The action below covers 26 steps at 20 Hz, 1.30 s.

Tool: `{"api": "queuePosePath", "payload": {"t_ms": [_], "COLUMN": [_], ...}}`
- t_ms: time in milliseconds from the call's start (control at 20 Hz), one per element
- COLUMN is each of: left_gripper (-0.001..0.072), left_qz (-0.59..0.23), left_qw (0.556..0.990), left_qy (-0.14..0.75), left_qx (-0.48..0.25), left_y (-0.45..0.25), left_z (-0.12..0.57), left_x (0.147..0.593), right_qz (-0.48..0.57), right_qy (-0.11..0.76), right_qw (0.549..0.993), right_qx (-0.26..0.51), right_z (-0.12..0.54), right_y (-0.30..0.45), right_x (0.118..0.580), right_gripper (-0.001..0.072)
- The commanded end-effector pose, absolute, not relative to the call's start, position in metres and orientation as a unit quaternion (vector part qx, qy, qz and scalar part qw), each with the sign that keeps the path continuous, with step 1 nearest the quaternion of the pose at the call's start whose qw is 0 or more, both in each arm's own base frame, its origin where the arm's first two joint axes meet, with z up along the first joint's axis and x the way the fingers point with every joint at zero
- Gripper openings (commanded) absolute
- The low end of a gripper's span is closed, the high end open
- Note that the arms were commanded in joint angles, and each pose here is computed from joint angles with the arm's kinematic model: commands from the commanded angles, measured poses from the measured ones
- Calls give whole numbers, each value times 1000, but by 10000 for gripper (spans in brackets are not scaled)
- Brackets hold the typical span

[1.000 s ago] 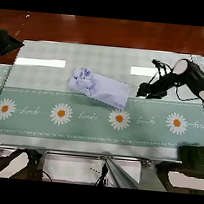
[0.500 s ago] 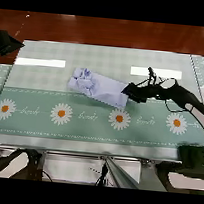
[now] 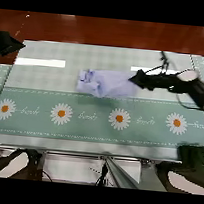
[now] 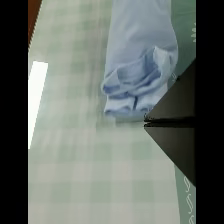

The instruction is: Fold the shirts.

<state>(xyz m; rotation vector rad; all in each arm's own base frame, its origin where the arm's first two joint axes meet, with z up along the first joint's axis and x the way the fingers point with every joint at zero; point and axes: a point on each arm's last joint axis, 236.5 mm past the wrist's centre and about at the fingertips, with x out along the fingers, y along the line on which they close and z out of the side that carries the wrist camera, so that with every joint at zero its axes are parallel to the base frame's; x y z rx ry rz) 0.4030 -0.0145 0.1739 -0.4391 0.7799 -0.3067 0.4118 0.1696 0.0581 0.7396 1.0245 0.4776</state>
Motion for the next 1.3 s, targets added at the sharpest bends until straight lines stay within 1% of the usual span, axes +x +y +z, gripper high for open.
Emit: {"api": "queuePosePath", "payload": {"t_ms": [0, 150, 200, 300, 400, 500, 600, 700, 800, 950, 1250], "left_gripper": [21, 21, 21, 21, 21, 21, 21, 21, 21, 21, 21], "left_qz": [-146, -145, -146, -145, -144, -146, -149, -139, -127, -132, -147], "left_qw": [881, 874, 872, 868, 865, 869, 874, 874, 874, 869, 871], "left_qy": [392, 397, 398, 402, 403, 402, 399, 399, 401, 416, 424], "left_qx": [-221, -239, -245, -254, -261, -250, -235, -239, -245, -234, -201], "left_y": [-12, -11, -11, -11, -10, -7, -4, 2, 8, 11, 15], "left_z": [158, 146, 143, 136, 130, 125, 118, 108, 94, 69, 48], "left_x": [410, 420, 424, 429, 433, 438, 444, 453, 462, 468, 473], "right_qz": [186, 89, 47, -45, -142, -225, -281, -333, -404, -518, -618], "right_qy": [435, 436, 448, 484, 519, 530, 520, 530, 524, 523, 525], "right_qw": [815, 834, 834, 819, 787, 758, 740, 705, 677, 613, 536], "right_qx": [333, 325, 318, 304, 301, 307, 321, 333, 322, 287, 235], "right_z": [147, 178, 178, 172, 160, 156, 158, 157, 162, 174, 199], "right_y": [96, 18, -8, -58, -100, -131, -147, -155, -170, -187, -193], "right_x": [384, 344, 326, 279, 229, 187, 159, 124, 89, 28, -32], "right_gripper": [24, 24, 24, 24, 24, 24, 23, 24, 24, 23, 25]}}
